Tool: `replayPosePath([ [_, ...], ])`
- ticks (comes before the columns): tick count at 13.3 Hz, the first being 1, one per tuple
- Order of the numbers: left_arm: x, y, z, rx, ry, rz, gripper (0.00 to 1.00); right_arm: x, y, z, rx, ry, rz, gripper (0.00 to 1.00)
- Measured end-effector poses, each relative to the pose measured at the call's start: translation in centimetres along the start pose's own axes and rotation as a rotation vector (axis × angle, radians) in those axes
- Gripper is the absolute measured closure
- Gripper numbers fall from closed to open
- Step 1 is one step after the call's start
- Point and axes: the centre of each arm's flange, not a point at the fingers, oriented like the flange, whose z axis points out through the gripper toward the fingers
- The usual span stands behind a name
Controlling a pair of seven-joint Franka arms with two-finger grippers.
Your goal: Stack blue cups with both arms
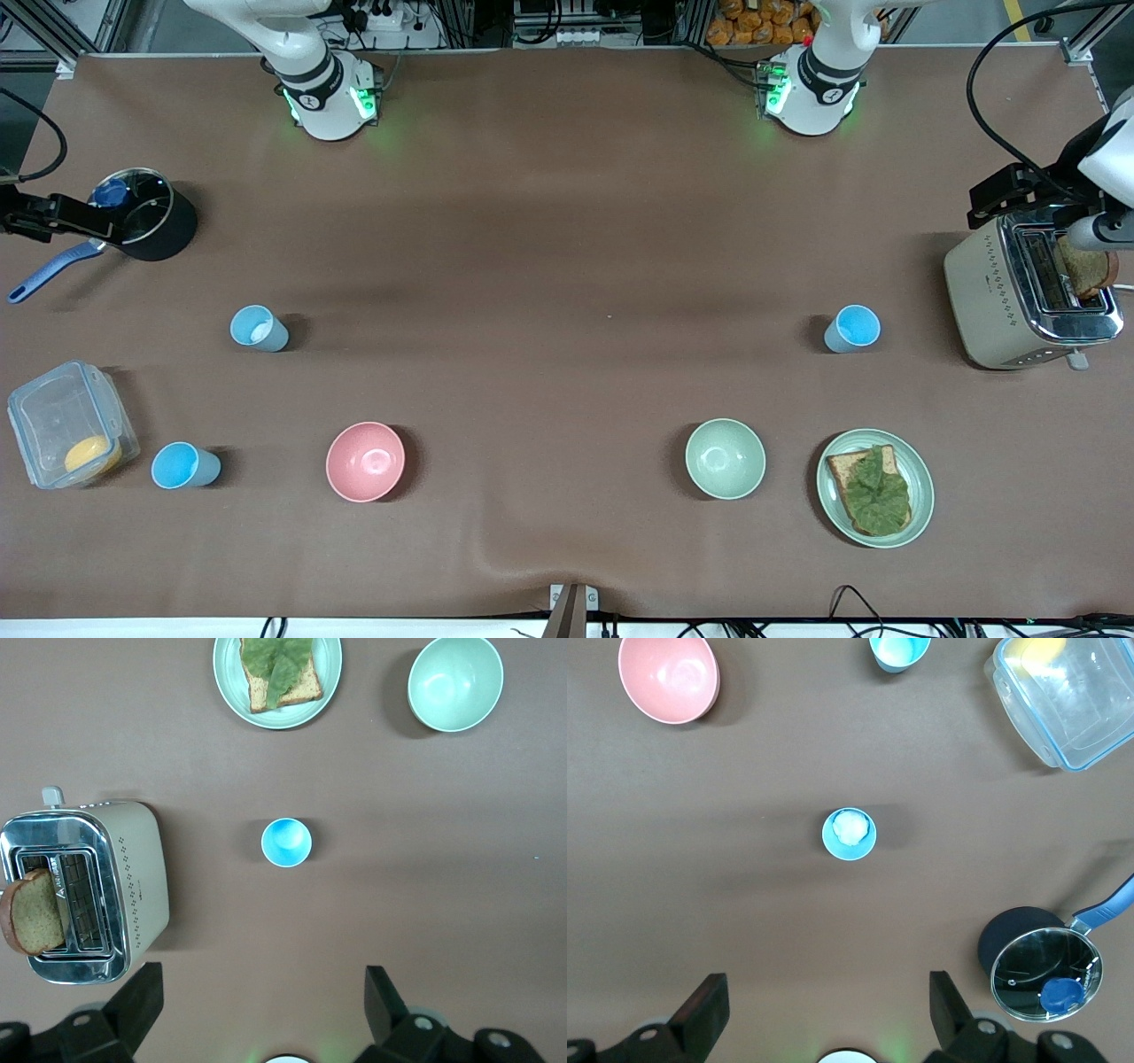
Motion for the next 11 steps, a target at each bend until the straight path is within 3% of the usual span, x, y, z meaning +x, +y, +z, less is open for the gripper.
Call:
replayPosePath([
  [11, -0.05, -0.24, 0.67, 0.023, -0.023, -0.002, 0.00, -0.01, 0.00, 0.03, 0.000, -0.002, 0.000, 0.00],
])
